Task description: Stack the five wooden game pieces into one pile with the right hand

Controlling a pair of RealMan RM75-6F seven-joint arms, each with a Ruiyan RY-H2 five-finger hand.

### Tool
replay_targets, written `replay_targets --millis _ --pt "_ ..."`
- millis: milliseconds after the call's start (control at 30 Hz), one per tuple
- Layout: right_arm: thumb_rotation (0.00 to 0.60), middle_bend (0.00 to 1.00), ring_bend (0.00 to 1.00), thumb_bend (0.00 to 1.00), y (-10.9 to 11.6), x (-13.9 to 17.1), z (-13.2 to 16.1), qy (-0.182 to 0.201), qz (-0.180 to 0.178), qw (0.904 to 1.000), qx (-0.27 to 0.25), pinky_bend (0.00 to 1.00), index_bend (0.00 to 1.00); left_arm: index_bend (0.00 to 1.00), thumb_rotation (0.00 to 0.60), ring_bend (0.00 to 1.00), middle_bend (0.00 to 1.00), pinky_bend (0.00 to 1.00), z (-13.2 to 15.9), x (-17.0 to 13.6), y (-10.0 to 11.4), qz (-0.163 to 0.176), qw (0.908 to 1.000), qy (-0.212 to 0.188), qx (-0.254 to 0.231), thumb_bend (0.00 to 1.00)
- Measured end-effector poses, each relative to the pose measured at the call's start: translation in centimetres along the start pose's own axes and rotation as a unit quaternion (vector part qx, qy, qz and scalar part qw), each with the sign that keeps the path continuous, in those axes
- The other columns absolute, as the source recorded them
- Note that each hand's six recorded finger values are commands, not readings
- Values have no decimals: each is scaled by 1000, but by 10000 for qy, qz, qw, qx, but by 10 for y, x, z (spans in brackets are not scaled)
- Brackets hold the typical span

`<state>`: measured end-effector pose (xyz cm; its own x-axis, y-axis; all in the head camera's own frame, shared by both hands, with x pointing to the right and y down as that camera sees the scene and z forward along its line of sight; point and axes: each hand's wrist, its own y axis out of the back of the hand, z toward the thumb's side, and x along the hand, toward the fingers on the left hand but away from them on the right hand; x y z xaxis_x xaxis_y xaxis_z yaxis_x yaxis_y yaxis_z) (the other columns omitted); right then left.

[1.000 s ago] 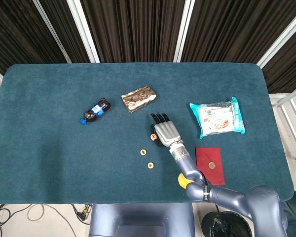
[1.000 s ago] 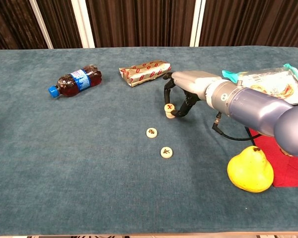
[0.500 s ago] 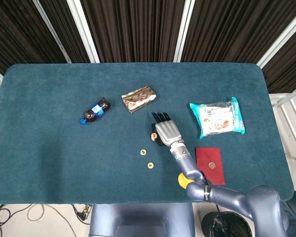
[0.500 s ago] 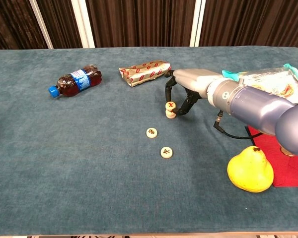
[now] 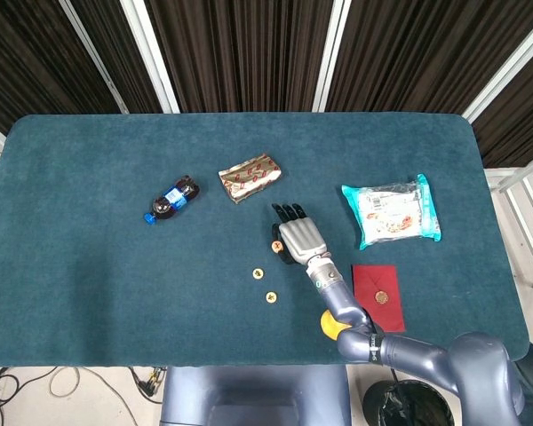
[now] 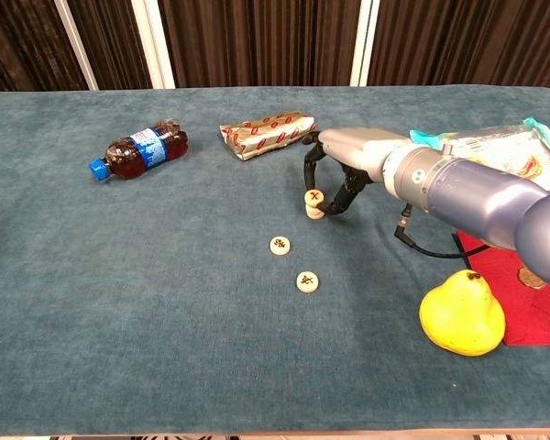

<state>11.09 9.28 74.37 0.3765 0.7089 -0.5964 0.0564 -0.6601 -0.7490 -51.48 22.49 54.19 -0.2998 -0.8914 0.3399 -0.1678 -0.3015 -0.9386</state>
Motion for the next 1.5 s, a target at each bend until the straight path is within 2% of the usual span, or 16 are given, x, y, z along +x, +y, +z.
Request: replay_targets --millis 1500 --pt "600 0 0 423 -3 -1 0 -46 92 9999 -36 0 443 99 600 0 0 0 -2 1 1 -8 10000 54 -48 602"
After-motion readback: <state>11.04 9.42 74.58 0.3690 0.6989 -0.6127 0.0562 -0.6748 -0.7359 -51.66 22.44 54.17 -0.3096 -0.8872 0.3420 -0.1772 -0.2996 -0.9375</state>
